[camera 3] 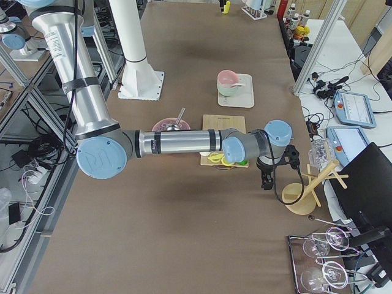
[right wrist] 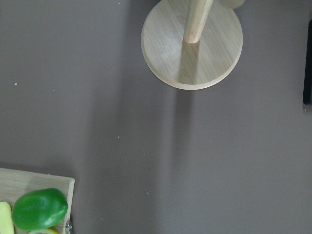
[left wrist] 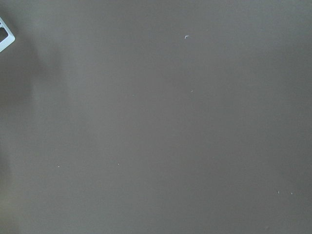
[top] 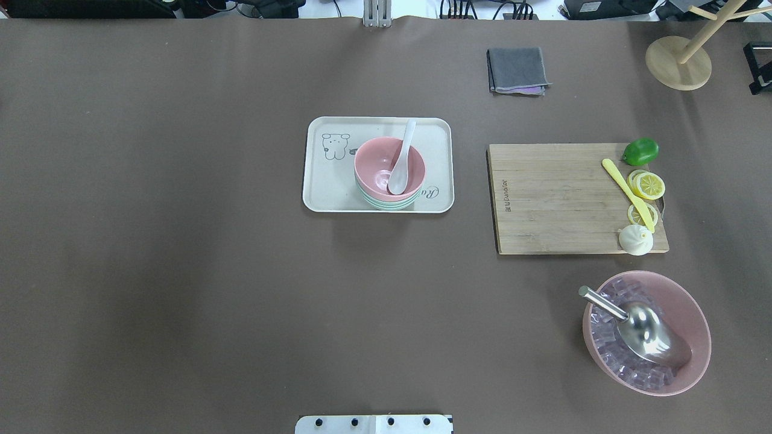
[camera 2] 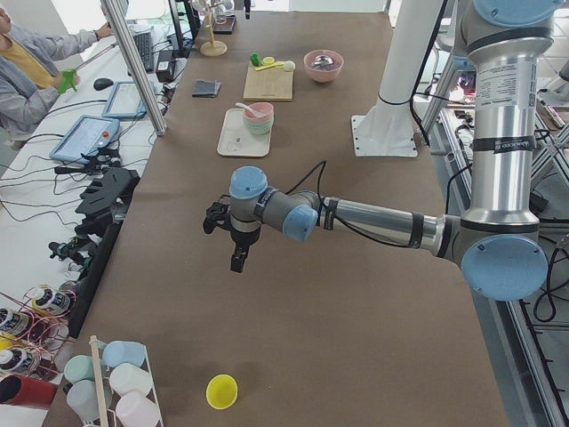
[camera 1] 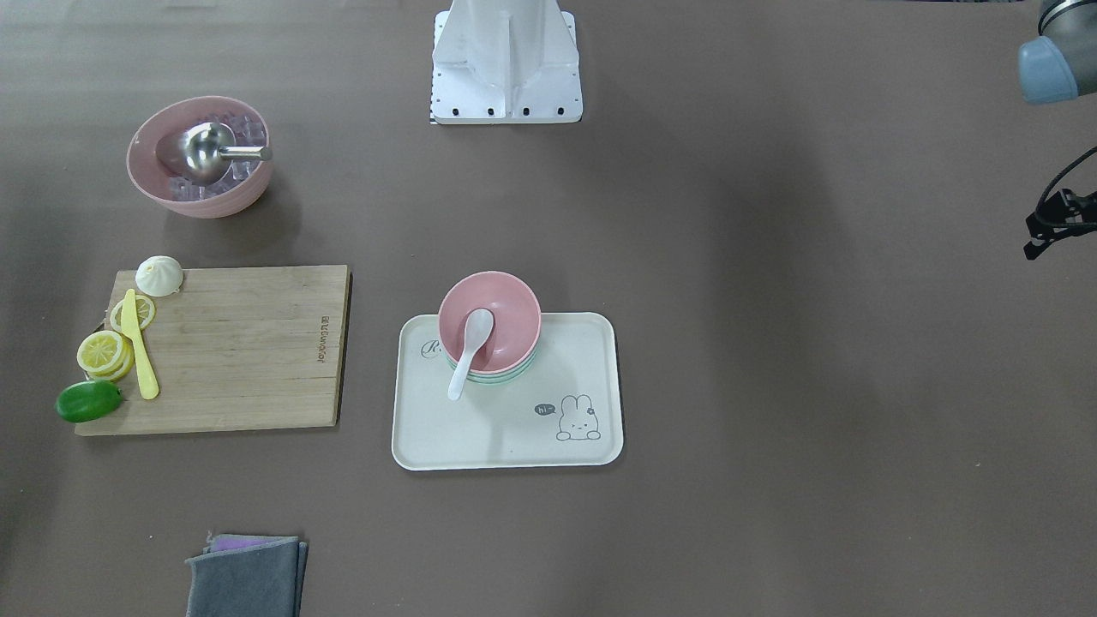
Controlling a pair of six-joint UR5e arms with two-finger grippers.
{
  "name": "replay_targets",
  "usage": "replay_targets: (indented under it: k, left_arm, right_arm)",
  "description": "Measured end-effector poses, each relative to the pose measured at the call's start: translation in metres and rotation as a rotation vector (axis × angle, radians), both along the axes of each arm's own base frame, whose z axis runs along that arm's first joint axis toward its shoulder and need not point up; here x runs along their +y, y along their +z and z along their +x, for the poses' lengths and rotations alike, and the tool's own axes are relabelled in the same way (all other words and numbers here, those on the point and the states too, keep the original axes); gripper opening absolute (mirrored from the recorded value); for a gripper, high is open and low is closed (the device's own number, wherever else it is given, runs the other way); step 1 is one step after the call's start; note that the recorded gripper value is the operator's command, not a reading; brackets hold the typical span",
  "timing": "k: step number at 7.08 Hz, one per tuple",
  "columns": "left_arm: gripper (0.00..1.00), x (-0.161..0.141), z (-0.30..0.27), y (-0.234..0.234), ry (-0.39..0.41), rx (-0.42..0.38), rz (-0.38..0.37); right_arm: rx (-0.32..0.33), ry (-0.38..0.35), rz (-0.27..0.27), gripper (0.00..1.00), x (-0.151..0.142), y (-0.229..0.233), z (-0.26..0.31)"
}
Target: Stack pink bowl on green and place spoon
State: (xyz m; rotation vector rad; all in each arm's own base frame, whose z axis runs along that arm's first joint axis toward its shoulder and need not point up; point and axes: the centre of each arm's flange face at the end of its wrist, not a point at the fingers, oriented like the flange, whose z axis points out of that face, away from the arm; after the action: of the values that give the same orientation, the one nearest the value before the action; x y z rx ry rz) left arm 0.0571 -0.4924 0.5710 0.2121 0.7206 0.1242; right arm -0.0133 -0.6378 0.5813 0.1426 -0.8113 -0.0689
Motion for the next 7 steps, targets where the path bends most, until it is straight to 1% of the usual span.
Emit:
replay_targets:
  k: [3, 7]
  left_arm:
    - [0.98, 0.001, 0.0002, 0.0099, 0.001, -0.005, -0.019]
    - [0.98, -0.0023, 0.0003, 0.008, -0.001, -0.008, -0.011]
  right_arm:
    - [-0.001, 0.003, -0.001, 1.0, 0.0007, -0.0009, -0.0002]
    - [-0.003, 0.007, -0.001, 1.0, 0.0014, -0.0018, -0.0002]
